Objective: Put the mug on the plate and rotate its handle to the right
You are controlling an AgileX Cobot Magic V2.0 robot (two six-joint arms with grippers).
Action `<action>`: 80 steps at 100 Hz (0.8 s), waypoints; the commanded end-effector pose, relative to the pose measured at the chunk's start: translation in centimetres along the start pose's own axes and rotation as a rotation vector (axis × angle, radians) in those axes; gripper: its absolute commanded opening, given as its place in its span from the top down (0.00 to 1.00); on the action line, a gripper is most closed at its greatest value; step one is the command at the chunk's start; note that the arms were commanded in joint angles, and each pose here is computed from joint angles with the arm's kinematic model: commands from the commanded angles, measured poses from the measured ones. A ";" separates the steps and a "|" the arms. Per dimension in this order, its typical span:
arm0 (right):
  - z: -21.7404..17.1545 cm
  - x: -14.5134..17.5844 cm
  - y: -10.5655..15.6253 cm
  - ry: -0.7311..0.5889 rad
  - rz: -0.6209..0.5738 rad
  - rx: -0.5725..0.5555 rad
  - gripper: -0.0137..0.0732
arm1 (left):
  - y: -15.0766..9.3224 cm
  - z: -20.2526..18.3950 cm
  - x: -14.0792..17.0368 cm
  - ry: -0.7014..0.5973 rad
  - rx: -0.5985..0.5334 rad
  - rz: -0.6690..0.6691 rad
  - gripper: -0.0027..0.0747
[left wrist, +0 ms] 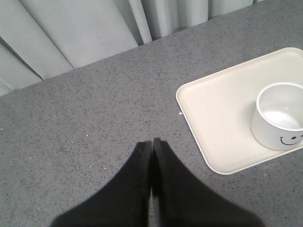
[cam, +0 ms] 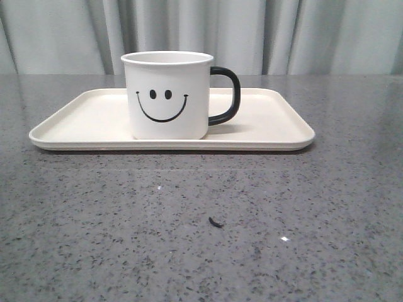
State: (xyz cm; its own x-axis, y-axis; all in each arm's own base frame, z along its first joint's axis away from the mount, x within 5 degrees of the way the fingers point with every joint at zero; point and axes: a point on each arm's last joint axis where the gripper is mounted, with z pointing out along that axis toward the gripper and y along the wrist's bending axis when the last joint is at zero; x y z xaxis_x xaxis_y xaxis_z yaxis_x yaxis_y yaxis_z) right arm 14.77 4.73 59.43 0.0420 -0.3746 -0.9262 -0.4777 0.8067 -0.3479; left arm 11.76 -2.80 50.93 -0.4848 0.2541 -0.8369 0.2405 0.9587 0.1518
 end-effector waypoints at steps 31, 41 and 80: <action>-7.0 3.0 1.2 -0.315 0.225 0.414 0.91 | 0.1 -0.7 -0.4 -0.047 -0.002 -0.009 0.99; -7.0 5.5 2.0 -0.333 0.276 0.438 0.91 | 0.1 -0.7 -0.4 -0.049 -0.002 -0.009 0.99; -6.6 15.2 5.6 -0.296 0.374 0.488 0.91 | -0.1 -0.9 3.1 -0.089 0.004 -0.021 0.99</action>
State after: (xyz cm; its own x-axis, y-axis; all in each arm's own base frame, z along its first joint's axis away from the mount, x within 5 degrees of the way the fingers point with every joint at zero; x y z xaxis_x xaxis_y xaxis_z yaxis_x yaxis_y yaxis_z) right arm 7.44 0.96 44.33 0.1138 0.0412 -0.9926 -0.1012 0.9944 0.0297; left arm 9.75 -2.01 48.67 -0.4903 0.2614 -0.8314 0.2453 0.9568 0.1561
